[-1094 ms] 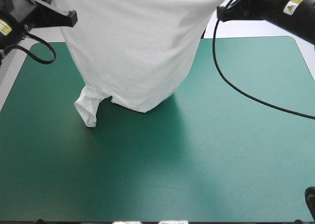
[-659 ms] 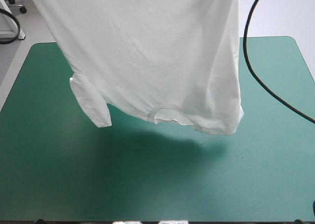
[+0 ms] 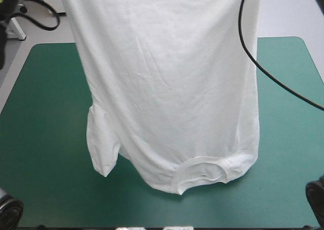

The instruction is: Fold the cloth

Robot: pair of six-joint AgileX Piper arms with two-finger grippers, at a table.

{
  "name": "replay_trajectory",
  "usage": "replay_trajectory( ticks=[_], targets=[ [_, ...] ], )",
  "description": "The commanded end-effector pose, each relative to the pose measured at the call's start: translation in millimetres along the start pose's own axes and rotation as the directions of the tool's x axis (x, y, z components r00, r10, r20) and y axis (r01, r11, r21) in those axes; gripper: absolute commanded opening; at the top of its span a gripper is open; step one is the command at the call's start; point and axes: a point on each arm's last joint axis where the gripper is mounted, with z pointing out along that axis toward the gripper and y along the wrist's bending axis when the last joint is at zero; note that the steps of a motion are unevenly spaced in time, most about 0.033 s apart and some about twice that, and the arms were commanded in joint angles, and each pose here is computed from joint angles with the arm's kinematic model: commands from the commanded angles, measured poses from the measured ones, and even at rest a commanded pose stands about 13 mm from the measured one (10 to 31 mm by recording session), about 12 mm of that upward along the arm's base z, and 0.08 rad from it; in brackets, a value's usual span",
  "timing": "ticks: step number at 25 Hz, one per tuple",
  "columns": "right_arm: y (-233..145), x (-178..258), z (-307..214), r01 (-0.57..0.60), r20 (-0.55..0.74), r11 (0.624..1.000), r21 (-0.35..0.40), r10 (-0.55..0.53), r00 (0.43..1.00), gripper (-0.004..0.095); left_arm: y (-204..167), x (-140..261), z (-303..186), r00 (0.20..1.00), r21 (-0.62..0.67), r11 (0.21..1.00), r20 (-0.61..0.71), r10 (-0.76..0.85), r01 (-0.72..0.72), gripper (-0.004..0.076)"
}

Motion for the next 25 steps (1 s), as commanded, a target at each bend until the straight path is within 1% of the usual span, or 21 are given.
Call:
replay_trajectory(
  ticks=[1,3,4,5,7,11,13,16,18,20,21,22,23,24,25],
  targets=[
    [-8,-2,18,0.046,0.153,0.996,0.074,-0.057,0.987,-0.0017,5,1,14,0.992,-0.066,0.997,0.116,0.053,-0.045,-0.0009],
    [-2,10,40,0.071,0.225,0.996,0.055,-0.082,0.971,-0.0017,7,14,30,0.986,-0.084,0.996,0.169,0.016,-0.001,-0.0009],
    [1,11,47,0.100,0.280,0.994,0.053,-0.111,0.954,-0.0017,14,19,36,0.978,-0.109,0.994,0.208,0.019,0.004,-0.0009],
    [3,13,51,0.113,0.308,0.992,0.051,-0.123,0.943,-0.0017,20,20,37,0.971,-0.131,0.991,0.235,0.034,-0.003,-0.0009],
    [4,16,54,0.097,0.316,0.994,0.041,-0.105,0.943,-0.0017,28,25,41,0.966,-0.155,0.988,0.254,0.038,0.002,-0.0009],
    [5,31,64,0.082,0.234,0.996,0.048,-0.091,0.968,-0.0017,33,38,48,0.978,-0.163,0.986,0.211,0.002,0.033,-0.0009],
    [5,40,71,0.083,0.185,0.995,0.054,-0.091,0.979,-0.0017,33,47,53,0.985,-0.162,0.986,0.171,-0.015,0.043,-0.0009],
    [5,58,81,0.091,0.079,0.993,0.073,-0.097,0.992,-0.0017,28,66,62,0.995,-0.143,0.987,0.081,-0.064,0.075,-0.0009],
    [4,70,85,0.089,0.003,0.992,0.084,-0.090,0.996,-0.0017,24,83,67,0.996,-0.133,0.988,-0.016,-0.085,0.082,-0.0009],
    [4,86,91,0.076,-0.102,0.993,0.091,-0.067,0.993,-0.0017,19,104,70,0.985,-0.120,0.989,-0.136,-0.104,0.088,-0.0009],
    [3,107,95,0.055,-0.235,0.994,0.096,-0.031,0.972,-0.0017,9,132,71,0.936,-0.097,0.984,-0.308,-0.171,0.148,-0.0009],
    [4,119,97,0.046,-0.296,0.995,0.090,-0.017,0.955,-0.0017,5,145,70,0.901,-0.089,0.982,-0.391,-0.187,0.165,-0.0009],
    [6,145,99,0.070,-0.416,0.995,0.076,-0.033,0.909,-0.0017,-6,179,64,0.788,-0.070,0.983,-0.589,-0.178,0.169,-0.0009],
    [6,153,97,0.079,-0.454,0.994,0.073,-0.037,0.890,-0.0017,-9,190,61,0.746,-0.064,0.983,-0.644,-0.173,0.172,-0.0009],
    [8,180,92,0.092,-0.559,0.994,0.057,-0.045,0.828,-0.0017,-19,217,52,0.646,-0.052,0.982,-0.746,-0.158,0.180,-0.0009]
  ],
)
